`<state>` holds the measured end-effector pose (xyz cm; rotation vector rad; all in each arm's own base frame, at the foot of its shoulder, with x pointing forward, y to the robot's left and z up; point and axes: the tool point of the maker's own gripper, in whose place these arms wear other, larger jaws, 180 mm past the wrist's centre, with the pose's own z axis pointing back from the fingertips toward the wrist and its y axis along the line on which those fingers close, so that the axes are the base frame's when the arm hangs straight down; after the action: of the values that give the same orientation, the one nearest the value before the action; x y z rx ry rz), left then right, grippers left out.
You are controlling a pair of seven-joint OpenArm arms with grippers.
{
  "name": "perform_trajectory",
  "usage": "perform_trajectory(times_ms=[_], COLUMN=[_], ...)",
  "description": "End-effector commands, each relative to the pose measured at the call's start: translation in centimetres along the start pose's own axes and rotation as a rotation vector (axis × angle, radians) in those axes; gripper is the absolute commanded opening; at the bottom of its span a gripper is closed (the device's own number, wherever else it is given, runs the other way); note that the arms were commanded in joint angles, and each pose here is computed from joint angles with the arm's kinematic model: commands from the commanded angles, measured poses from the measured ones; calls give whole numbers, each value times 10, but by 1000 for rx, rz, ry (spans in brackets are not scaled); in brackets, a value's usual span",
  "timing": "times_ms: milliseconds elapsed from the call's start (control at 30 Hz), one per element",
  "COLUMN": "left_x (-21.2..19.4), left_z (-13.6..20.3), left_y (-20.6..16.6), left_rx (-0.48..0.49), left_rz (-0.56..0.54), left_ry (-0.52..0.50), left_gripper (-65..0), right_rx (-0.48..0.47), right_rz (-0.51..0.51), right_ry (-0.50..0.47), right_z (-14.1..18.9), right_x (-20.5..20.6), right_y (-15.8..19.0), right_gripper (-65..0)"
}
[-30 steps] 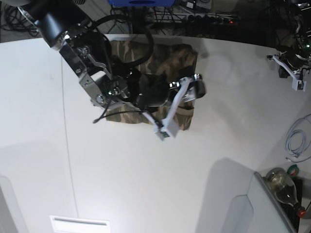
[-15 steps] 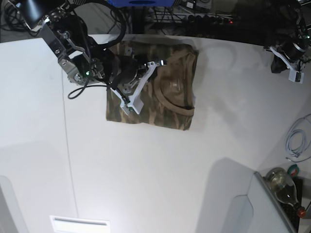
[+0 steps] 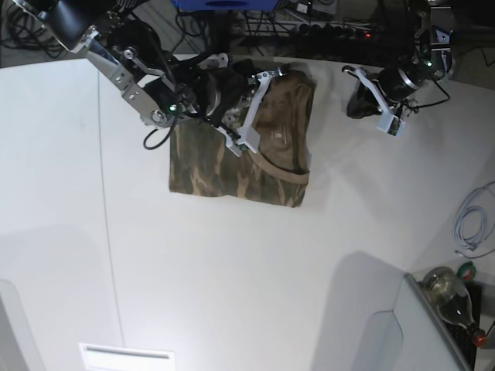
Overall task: Layout the t-shirt on the table in an organized manner, then fold the t-shirt properly
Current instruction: 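Tuck and smooth the collar edge with both grippers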
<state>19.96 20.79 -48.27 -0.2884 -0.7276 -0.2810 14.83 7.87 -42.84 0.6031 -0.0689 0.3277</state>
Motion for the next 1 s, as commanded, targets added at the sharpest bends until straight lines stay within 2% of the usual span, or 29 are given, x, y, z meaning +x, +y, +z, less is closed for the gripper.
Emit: perform_trajectory(times_ms=[0,300,400,533,733,800,967], left_x=[14,9,7,14,39,45,68], left_z=[-2,-28,-33,-32,-1,8,32], left_y=[4,-59,-67,-66,-4,10,9], left_rx=[6,-138,-130,-125,36,72,108], left_rz=[-23,-43,-45,-64,-62,-74,-126], left_ry=[-27,-7,2,-12,-84,-77,-116], left_gripper=[-650,-650,-650,-650,-650,-650,-650], right_rx=[-8,-41,-33,-33,31,44,-59], right_rz=[3,5,42,64,63,37,-68], right_ry=[-9,14,38,37,-40,-102,-294], right_z=[2,-19,-33,-32,0,17,62], right_x=[6,20,21,26,48,64,105], right_y=[-4,-11,4,8,27,25,-42], right_gripper=[-648,-648,-648,-648,-650,-650,-650])
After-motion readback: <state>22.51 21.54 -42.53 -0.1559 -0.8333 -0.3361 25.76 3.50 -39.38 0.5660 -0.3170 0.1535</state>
